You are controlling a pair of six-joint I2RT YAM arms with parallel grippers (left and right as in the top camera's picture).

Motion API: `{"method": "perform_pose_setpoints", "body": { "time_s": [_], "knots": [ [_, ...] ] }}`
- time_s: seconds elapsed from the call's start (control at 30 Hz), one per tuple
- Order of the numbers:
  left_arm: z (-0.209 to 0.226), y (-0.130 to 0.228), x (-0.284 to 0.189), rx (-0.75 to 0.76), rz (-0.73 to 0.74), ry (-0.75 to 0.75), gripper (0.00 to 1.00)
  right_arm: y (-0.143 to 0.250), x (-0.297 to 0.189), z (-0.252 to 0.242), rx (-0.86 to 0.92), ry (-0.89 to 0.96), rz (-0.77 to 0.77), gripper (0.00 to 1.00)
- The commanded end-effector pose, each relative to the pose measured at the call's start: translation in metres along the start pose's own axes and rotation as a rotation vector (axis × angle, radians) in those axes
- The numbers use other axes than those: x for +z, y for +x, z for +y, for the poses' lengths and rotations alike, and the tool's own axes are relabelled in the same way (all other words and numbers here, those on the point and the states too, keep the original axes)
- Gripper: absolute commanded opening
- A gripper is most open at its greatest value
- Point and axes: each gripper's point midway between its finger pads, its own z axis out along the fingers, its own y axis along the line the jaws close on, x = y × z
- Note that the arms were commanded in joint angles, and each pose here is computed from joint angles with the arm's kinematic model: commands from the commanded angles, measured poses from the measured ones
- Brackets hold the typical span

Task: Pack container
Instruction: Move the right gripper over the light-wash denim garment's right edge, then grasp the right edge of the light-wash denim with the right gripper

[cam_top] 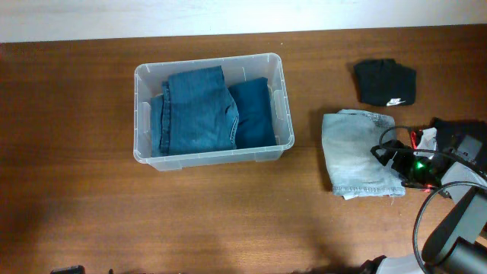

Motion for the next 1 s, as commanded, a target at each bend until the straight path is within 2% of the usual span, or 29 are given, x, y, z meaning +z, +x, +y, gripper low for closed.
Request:
{"method": "perform_pose_setpoints", "body": {
  "time_s": [0.0, 0.33, 0.73, 0.83, 0.97],
  "knots": [
    [0.003, 0.001, 0.001, 0.004, 0.001, -0.013, 1.0, 0.002, 0.0, 0.027, 0.008, -0.171, 0.015, 0.98],
    [0.003, 0.001, 0.001, 0.004, 0.001, -0.013, 0.99, 0.043, -0.001, 0.046, 0.117, -0.217, 0.183, 0.99],
    [0.003, 0.001, 0.001, 0.004, 0.001, -0.013, 0.99, -0.008, 0.005, 0.039, -0.098, -0.191, -0.021, 0.98],
    [0.003, 0.001, 0.001, 0.004, 0.001, -0.013, 1.0, -0.007, 0.005, 0.042, -0.088, -0.209, -0.018, 0.99],
    [0.003, 0.001, 0.001, 0.004, 0.001, -0.013, 0.99, 0.015, 0.003, 0.052, -0.013, -0.262, 0.07, 0.98]
  ]
}}
